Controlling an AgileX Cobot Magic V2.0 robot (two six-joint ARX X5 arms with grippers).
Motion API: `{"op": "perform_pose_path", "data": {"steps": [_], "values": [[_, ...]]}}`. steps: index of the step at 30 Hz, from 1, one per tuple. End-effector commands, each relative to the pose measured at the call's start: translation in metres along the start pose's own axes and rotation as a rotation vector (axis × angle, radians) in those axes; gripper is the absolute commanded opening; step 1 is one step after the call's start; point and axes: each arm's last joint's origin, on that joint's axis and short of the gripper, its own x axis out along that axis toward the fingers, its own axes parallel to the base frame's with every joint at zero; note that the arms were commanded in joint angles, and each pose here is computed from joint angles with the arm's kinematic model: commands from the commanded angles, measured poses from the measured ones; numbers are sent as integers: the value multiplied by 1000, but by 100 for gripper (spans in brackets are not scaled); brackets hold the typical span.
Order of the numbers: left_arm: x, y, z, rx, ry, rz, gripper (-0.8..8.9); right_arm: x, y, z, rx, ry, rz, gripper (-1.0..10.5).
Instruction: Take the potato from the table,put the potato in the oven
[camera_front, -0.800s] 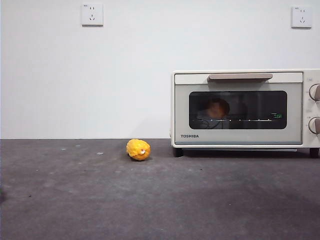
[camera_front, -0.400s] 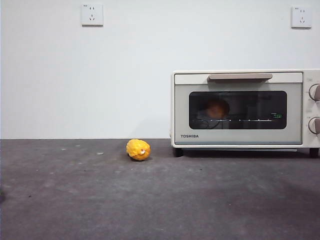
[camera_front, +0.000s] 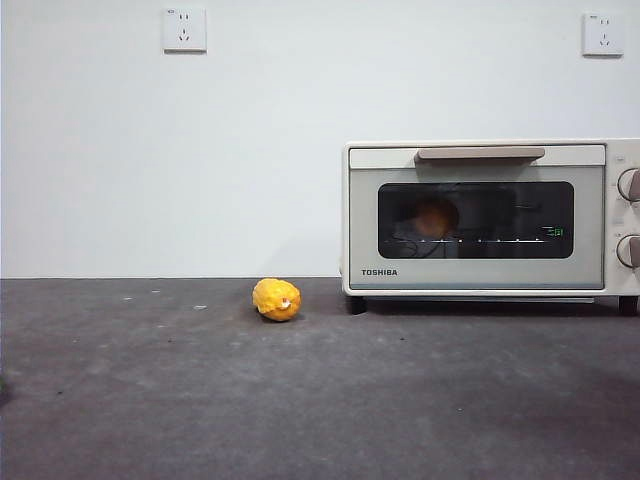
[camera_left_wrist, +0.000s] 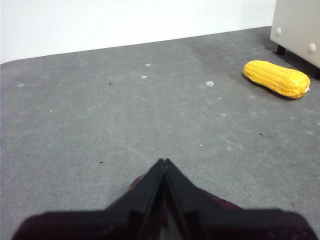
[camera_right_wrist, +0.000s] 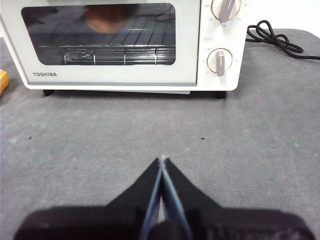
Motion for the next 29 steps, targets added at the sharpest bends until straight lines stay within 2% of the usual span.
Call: {"op": "perform_pose_path", "data": {"steps": [1, 4, 29], "values": [[1, 0, -3, -6, 4, -1, -4, 2, 0, -2, 5, -13, 0, 1], [1, 0, -3, -6, 4, -1, -4, 4, 0, -3, 4, -46, 0, 1], [1, 0, -3, -6, 5, -1, -4, 3, 0, -3, 4, -43, -2, 1]]}}
